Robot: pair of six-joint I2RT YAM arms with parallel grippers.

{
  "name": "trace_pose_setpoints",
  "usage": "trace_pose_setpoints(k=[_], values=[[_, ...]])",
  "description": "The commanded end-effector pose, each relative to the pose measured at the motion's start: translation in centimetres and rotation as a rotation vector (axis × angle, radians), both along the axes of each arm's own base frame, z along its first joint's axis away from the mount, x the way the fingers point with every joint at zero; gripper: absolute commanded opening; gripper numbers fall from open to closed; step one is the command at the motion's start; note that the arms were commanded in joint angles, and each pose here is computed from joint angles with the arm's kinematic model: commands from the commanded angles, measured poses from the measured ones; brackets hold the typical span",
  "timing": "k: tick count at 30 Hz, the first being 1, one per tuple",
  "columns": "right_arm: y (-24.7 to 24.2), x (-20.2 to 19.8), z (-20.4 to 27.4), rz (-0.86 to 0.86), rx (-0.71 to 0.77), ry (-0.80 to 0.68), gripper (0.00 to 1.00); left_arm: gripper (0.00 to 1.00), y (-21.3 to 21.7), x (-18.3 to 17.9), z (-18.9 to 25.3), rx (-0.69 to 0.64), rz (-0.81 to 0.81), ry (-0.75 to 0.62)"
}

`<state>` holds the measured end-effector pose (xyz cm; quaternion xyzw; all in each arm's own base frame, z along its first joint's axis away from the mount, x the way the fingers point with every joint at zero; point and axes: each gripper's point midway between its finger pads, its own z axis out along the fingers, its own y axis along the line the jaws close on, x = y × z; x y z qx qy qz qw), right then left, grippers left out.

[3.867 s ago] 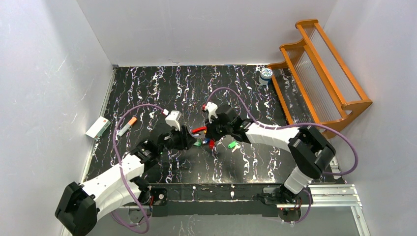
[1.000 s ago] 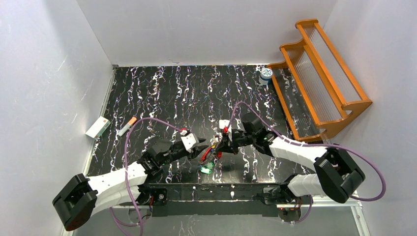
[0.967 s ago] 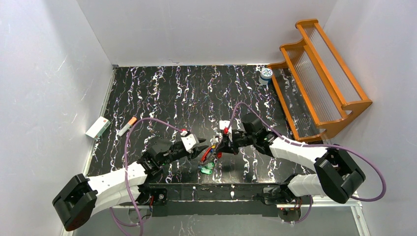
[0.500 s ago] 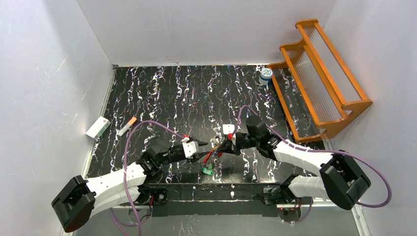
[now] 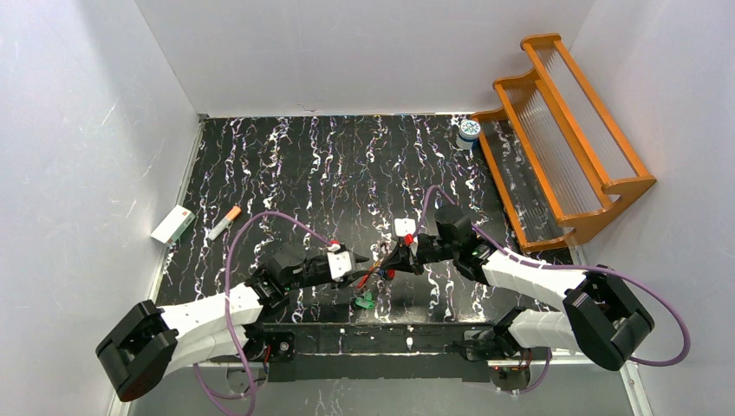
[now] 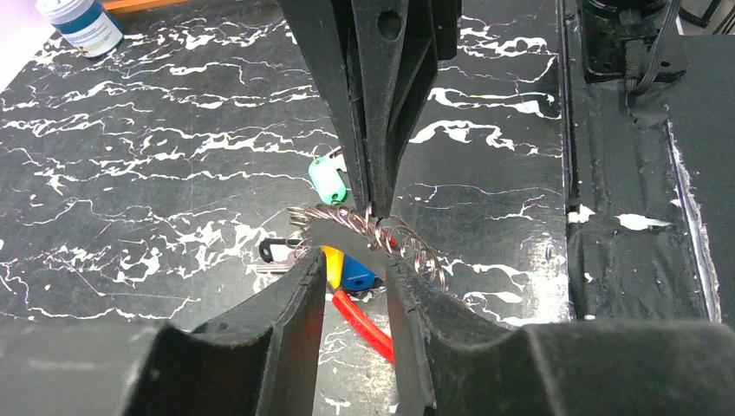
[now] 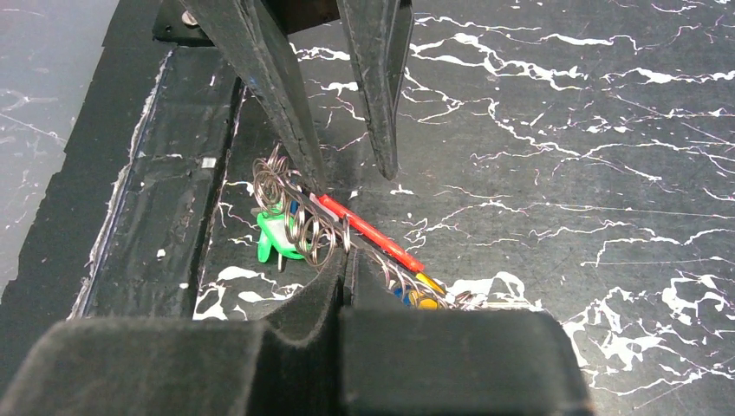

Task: Put the keys on the keyring
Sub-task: Pick up the keyring from the center of the board.

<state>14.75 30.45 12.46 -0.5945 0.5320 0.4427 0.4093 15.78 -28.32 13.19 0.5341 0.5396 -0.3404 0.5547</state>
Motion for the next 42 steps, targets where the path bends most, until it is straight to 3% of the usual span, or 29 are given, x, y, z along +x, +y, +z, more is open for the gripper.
trace_pose_setpoints(k=[1, 12, 23, 29, 42], values=[[0.6, 0.2, 2.7, 0.024, 0.079, -0.051, 0.01, 0.29, -0.7, 0.7, 1.7, -0.022, 0.003, -0.041], [1.0, 0.2, 3.1, 0.04, 0.089, -0.045, 0.01, 0.24, -1.4, 1.1, 1.6, -0.018, -0.009, -0.039], [1.0, 0.2, 3.2, 0.044, 0.088, -0.045, 0.01, 0.3, -0.9, 1.1, 1.7, -0.028, 0.012, -0.043], [1.2, 0.4, 3.2, 0.04, 0.086, -0.045, 0.01, 0.18, -0.4, 1.3, 1.1, 0.006, 0.045, -0.011], [1.3, 0.6, 3.2, 0.043, 0.086, -0.039, 0.01, 0.31, -0.7, 0.4, 0.7, 0.037, -0.012, 0.021]])
